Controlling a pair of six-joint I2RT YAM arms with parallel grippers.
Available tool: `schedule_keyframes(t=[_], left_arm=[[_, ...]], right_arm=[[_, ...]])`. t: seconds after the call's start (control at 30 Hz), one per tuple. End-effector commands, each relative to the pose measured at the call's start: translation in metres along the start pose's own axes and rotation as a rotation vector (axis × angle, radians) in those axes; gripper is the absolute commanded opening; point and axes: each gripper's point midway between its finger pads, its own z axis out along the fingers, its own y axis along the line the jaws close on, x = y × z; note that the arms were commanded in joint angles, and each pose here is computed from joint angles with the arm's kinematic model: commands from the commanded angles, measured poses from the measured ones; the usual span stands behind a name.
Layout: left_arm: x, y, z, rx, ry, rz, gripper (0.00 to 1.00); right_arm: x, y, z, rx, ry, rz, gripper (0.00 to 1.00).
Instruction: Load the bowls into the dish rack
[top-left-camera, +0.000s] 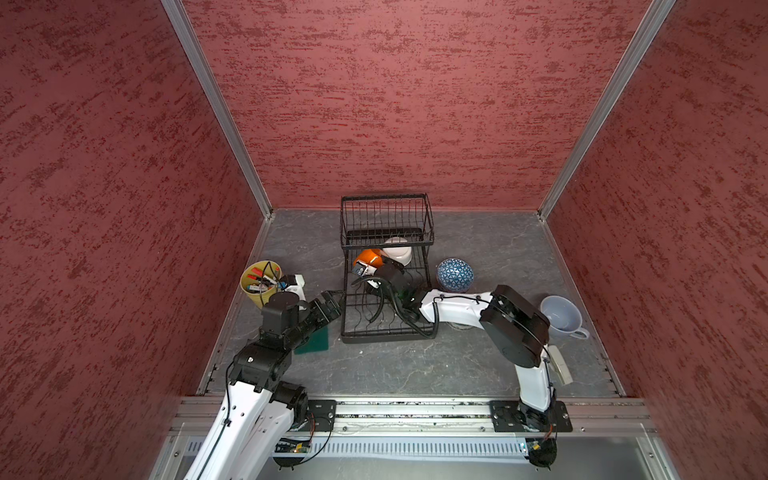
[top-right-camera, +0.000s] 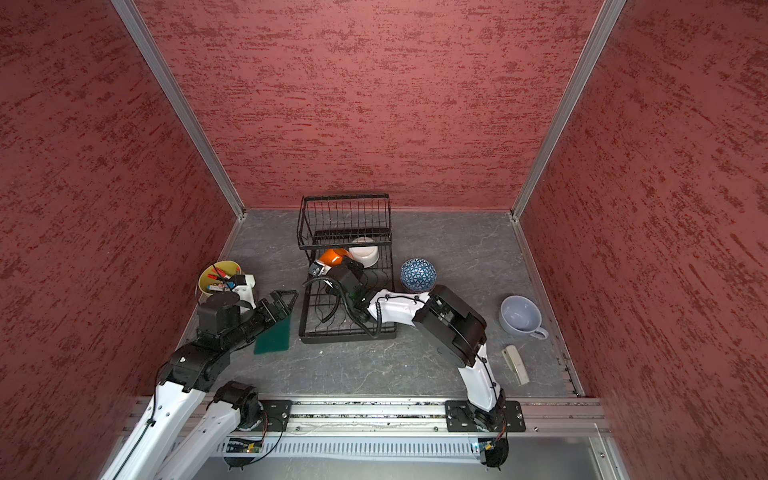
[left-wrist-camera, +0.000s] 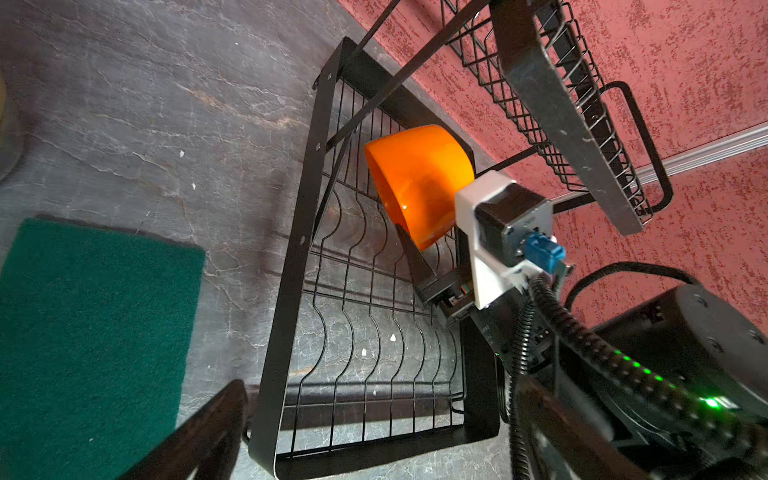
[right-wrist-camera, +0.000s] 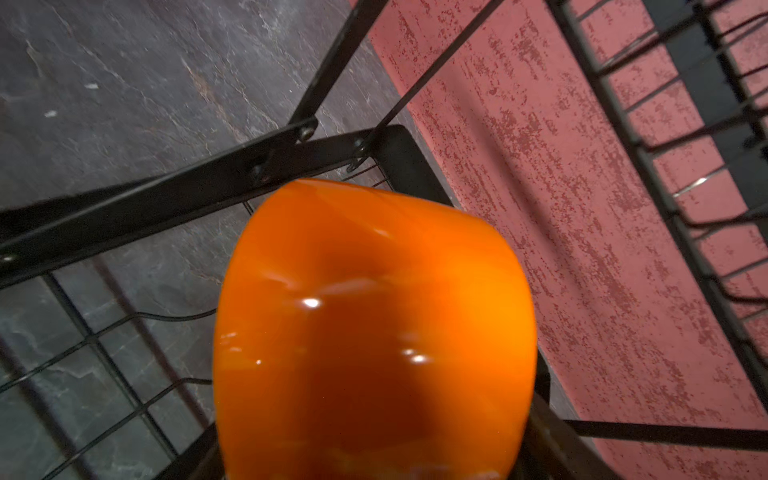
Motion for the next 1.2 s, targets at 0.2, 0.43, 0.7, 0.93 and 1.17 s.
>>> schedule_keyframes(t=[0.2,0.43,0.7,0.93,1.17], left_arm=[[0.001,-0.002,0.003,0.020,0.016,0.009,1.00],[0.002,-0.002,0.003,0.020,0.017,0.005,1.00],[0.004,0.000,0.004,0.023,0.021,0.000,1.00],[0.005,0.001,0.003,0.022,0.020,-0.002,1.00],[0.005,0.001,0.004,0.026,0.016,-0.003,1.00]], right_arm=[[-0.036,-0.031,0.009,0.156,-0.086,-0.048,0.74],[-0.036,-0.035,0.022,0.168,-0.079,-0.084,0.74],[-0.027,-0.042,0.037,0.177,-0.050,-0.129,0.74],[-0.020,-0.049,0.048,0.218,-0.028,-0.178,0.74],[-0.014,-0.055,0.053,0.251,-0.010,-0.217,0.74]])
